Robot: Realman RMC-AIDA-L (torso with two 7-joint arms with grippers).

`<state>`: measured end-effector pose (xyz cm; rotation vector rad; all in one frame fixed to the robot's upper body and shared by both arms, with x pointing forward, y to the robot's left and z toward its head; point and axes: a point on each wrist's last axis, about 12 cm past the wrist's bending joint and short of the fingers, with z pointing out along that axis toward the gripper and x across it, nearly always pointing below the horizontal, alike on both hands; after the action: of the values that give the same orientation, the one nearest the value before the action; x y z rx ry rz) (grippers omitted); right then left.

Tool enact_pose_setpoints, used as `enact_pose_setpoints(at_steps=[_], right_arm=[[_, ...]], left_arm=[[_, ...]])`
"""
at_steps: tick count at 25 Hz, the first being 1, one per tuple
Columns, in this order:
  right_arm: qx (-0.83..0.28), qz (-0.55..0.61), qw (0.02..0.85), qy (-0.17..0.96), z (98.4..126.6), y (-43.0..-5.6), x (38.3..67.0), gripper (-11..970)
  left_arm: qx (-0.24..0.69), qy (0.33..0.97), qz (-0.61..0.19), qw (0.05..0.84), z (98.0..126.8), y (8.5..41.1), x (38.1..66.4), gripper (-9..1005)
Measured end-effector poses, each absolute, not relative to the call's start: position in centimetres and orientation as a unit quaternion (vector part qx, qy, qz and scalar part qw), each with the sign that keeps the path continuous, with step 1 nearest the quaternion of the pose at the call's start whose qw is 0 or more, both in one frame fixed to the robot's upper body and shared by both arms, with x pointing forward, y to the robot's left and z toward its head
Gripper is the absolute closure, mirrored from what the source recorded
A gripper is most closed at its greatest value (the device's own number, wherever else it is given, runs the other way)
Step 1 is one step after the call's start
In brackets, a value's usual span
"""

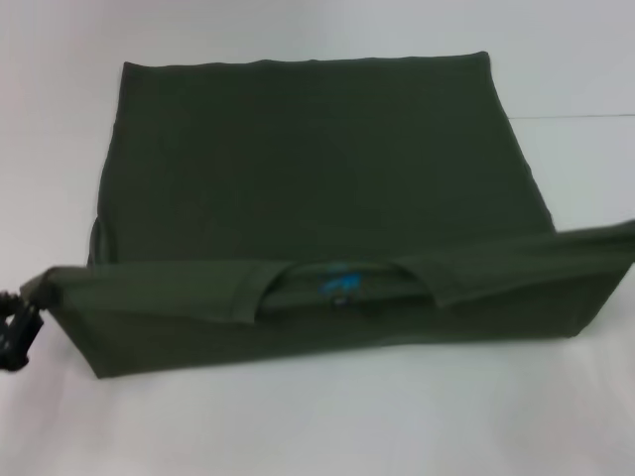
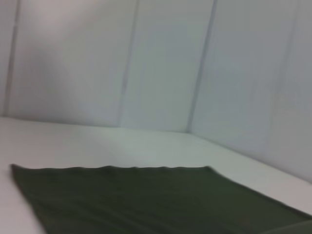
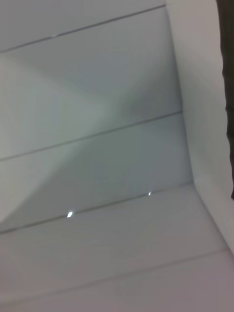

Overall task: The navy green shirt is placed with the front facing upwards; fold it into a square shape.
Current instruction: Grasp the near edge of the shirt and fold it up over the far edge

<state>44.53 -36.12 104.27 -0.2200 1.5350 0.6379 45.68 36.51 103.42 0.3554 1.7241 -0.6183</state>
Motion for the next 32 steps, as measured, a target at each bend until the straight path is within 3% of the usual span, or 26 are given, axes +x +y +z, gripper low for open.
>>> enact_pose_setpoints(at_steps=[15,22,32], right_arm=[[-0.072,0.23,0.626,0.741,105.6,-34.0,55.5,905],[-0.068,0.202,0.607,0.766,106.3,-32.1,59.7,904],[-0.076,0.169,0.597,0.78,107.8,-30.6,63.1,904]], left_arm=[[0.127,0.771,-0.155,0.604,104.4,34.0,55.7,965],[0.132,0.778,-0.119,0.603,105.0,32.6,58.6,965],[0.134,0.798,-0.069,0.584,106.1,30.5,62.5,965]])
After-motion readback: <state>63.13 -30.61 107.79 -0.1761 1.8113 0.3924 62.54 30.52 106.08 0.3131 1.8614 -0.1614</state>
